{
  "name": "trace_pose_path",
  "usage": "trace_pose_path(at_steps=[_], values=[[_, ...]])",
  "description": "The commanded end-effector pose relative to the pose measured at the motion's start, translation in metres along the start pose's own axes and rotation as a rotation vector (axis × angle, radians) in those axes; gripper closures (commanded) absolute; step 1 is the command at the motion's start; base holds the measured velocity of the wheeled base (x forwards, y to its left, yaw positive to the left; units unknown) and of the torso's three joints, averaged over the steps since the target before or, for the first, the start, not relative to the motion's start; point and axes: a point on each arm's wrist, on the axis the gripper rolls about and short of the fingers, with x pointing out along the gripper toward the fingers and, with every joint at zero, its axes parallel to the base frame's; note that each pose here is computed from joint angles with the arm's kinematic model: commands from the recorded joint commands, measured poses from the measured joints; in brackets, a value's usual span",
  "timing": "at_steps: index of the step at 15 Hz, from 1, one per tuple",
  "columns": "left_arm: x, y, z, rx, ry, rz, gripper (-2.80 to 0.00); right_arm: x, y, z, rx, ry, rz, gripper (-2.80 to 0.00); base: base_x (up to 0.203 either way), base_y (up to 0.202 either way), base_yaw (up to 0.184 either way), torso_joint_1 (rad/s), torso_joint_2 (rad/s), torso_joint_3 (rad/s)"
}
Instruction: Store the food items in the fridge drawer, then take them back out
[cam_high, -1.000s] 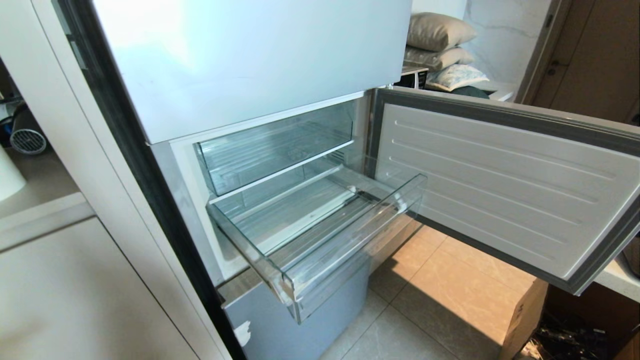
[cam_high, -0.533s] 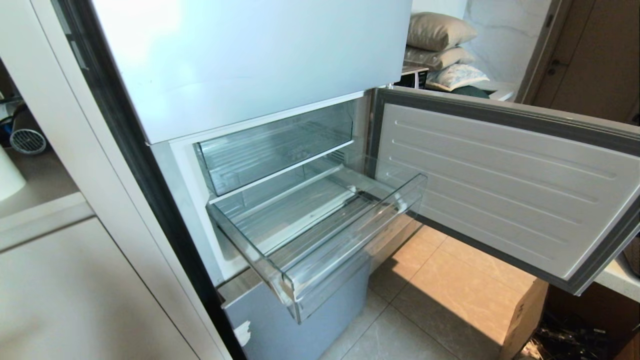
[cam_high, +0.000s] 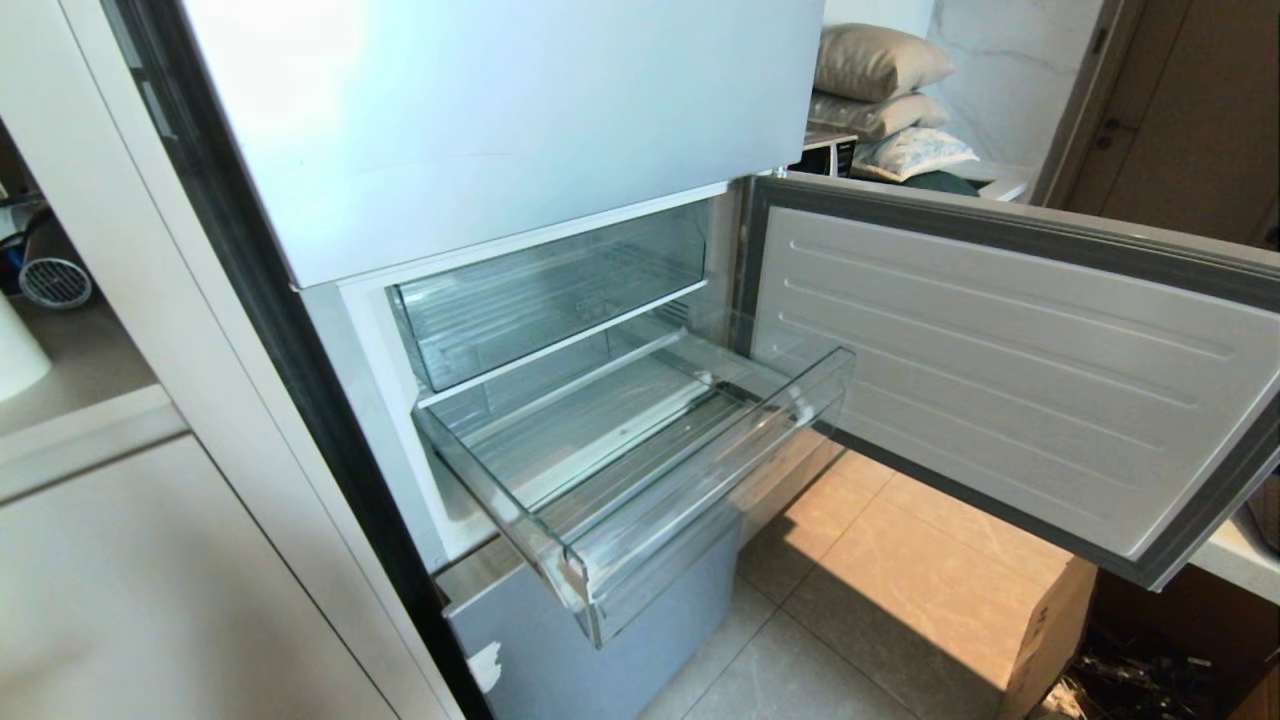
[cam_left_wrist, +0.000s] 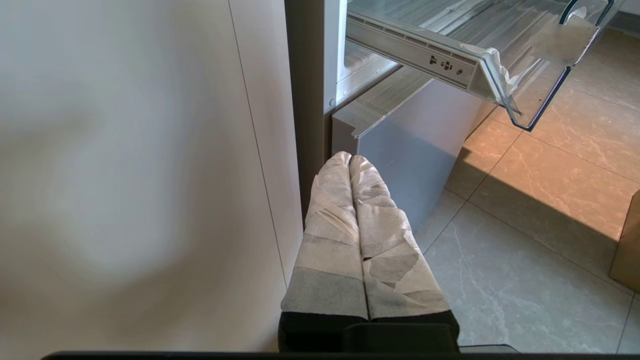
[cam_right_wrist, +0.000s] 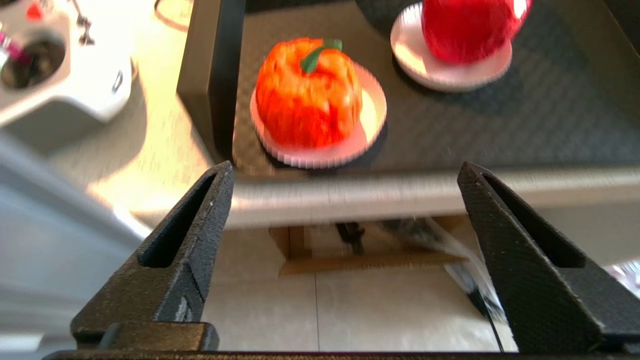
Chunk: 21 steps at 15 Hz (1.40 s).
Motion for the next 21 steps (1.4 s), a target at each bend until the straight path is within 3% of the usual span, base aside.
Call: trace_pose_path(at_steps=[1,9,14,21], values=[[0.0,0.0,0.0,0.0,0.003,0.001,0.0,0.022,0.0,-0.007,0.003,0.011,-0.001,-2.8,0.0,0.0,0.0,0.0,0.0,0.0],[0.0,0.0,0.0,-0.001,0.003,0.001,0.0,0.088,0.005,-0.007,0.002,-0.041,0.01,-2.8,0.0,0.0,0.0,0.0,0.0,0.0],[0.0,0.0,0.0,0.0,0.003,0.001,0.0,0.104,0.021,-0.01,-0.01,-0.052,0.045,-2.8,0.0,0.0,0.0,0.0,0.0,0.0],[0.0,0.0,0.0,-0.001,0.002,0.001,0.0,0.119,0.022,-0.022,-0.012,-0.045,0.043,-2.8,0.0,0.0,0.0,0.0,0.0,0.0]])
